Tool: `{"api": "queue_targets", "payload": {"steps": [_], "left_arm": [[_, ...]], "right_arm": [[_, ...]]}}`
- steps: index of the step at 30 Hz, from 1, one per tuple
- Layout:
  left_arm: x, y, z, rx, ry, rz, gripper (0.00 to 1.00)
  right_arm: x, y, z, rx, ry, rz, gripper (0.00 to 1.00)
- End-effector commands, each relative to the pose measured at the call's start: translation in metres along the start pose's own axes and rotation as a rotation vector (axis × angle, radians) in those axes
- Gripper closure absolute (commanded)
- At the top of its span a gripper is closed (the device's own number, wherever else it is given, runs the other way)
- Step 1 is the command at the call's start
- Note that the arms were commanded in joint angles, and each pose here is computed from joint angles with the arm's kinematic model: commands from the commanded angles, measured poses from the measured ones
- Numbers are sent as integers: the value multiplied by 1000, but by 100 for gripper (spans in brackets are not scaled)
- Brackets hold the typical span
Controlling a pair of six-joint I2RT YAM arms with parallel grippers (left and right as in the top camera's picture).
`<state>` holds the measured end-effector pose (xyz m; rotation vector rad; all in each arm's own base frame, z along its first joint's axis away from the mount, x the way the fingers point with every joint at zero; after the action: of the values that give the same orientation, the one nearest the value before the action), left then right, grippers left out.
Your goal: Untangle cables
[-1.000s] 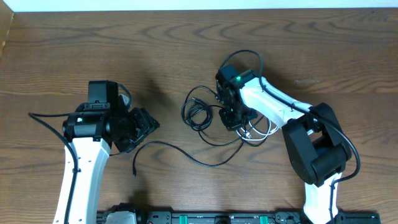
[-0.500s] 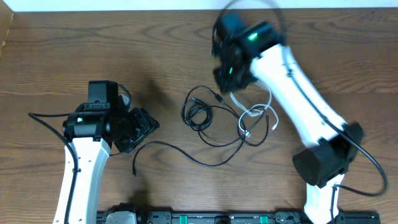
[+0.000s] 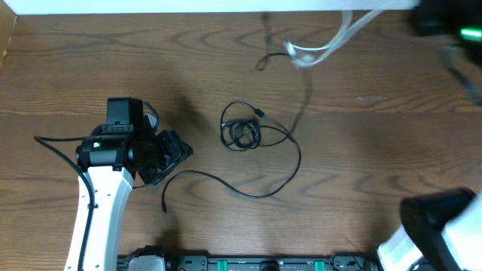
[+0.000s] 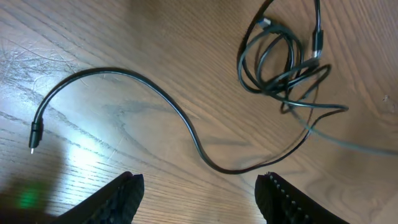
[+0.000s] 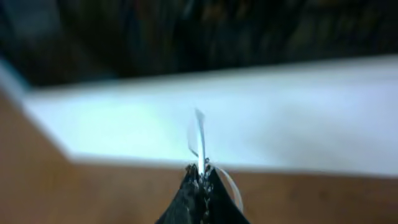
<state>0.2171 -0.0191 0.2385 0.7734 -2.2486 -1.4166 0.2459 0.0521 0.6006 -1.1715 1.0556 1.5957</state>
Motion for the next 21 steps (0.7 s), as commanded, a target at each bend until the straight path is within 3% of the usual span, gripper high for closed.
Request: {"api": "queue_targets", "payload": {"steps": [1, 4, 10, 19, 21], "left_arm": [[0, 1, -1, -2, -17, -6, 37], [0, 1, -1, -2, -17, -6, 37], [0, 1, -1, -2, -16, -6, 37], [0, 1, -1, 0, -18, -6, 37], [2, 2, -9, 91, -110, 37, 36]], "right_arm": [[-13, 11, -13, 22, -90, -78, 99], [-23, 20, -17, 36, -112, -149, 99], [-31, 20, -19, 6, -343, -200, 99], [-9, -15, 4, -233, -331, 11, 98], [3, -29, 6, -224, -333, 89, 98]]}}
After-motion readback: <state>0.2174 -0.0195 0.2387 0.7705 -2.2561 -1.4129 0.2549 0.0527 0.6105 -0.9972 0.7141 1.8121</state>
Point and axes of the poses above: each gripper's point midway between its finger pads, its own y axis back along the fingers, its own z axis along the line the jaws close on, x = y × z, the point moved 10 cm from there along y, back along the fingers, and after that the axes turned 5 degrees about y, right-handed, at the moved point
